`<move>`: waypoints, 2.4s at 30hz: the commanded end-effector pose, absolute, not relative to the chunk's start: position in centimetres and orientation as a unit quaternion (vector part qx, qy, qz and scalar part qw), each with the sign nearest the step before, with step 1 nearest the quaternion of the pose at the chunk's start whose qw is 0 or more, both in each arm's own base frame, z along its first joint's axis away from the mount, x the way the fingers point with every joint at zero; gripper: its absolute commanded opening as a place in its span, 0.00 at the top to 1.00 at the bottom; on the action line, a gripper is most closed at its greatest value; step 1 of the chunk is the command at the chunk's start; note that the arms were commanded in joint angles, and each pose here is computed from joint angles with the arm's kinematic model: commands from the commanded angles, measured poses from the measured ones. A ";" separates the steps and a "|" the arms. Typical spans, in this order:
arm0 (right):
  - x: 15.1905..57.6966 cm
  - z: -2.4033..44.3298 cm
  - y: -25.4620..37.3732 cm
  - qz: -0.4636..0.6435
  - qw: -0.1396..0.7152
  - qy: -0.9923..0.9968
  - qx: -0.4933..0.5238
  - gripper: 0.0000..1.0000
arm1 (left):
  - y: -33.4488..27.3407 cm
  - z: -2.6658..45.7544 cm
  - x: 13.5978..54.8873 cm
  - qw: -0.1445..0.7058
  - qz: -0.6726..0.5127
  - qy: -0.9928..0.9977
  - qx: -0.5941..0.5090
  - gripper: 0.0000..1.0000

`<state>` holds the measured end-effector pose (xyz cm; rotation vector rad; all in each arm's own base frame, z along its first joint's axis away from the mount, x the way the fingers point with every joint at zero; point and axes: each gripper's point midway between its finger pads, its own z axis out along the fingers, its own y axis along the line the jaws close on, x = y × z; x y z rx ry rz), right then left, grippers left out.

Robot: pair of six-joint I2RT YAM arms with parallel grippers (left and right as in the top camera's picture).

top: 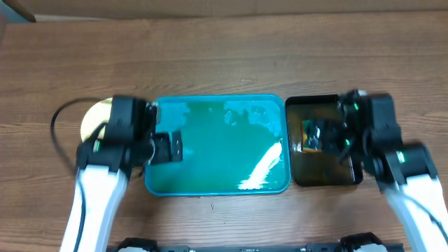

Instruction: Clean dirty plates on tray and stack at the side

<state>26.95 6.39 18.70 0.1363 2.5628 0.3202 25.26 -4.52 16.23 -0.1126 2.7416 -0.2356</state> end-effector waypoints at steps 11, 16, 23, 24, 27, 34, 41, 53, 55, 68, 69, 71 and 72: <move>22.6 22.5 4.9 0.122 0.379 0.916 0.052 0.00 | -2.8 21.5 21.0 0.399 -0.078 0.913 -0.039 0.00; 22.7 22.3 5.0 0.121 0.373 0.918 0.052 0.00 | -2.8 21.0 20.6 0.387 -0.076 0.918 -0.040 0.00; 22.7 22.1 5.0 0.121 0.371 0.919 0.052 0.00 | -2.7 20.9 20.5 0.384 -0.076 0.919 -0.040 0.00; 22.7 22.1 5.0 0.121 0.371 0.919 0.052 0.00 | -2.7 20.9 20.5 0.384 -0.076 0.919 -0.040 0.00; 22.7 22.1 5.0 0.121 0.371 0.919 0.052 0.00 | -2.7 20.9 20.5 0.384 -0.076 0.919 -0.040 0.00; 22.9 22.1 4.1 0.097 0.377 0.919 0.063 0.00 | -2.7 20.9 20.5 0.384 -0.076 0.919 -0.040 0.00; 22.8 22.2 3.2 0.076 0.385 0.917 0.072 0.00 | -2.7 20.9 20.5 0.384 -0.076 0.919 -0.040 0.00; 23.1 24.8 3.1 0.104 0.514 0.848 0.070 0.00 | -2.7 20.9 20.5 0.384 -0.076 0.919 -0.040 0.00; 23.2 24.9 3.2 0.114 0.551 0.823 0.070 0.00 | -2.7 20.9 20.5 0.384 -0.076 0.919 -0.040 0.00; 22.9 26.3 3.7 0.177 0.748 0.638 0.049 0.00 | -2.7 20.9 20.5 0.384 -0.076 0.919 -0.040 0.00; 22.9 26.2 3.7 0.177 0.752 0.633 0.049 0.00 | -2.7 20.9 20.5 0.384 -0.076 0.919 -0.040 0.00; 22.8 26.0 3.6 0.180 0.763 0.619 0.048 0.00 | -2.7 20.9 20.5 0.384 -0.076 0.919 -0.040 0.00; 22.9 25.9 3.6 0.180 0.766 0.615 0.048 0.00 | -2.7 20.9 20.5 0.384 -0.076 0.919 -0.040 0.00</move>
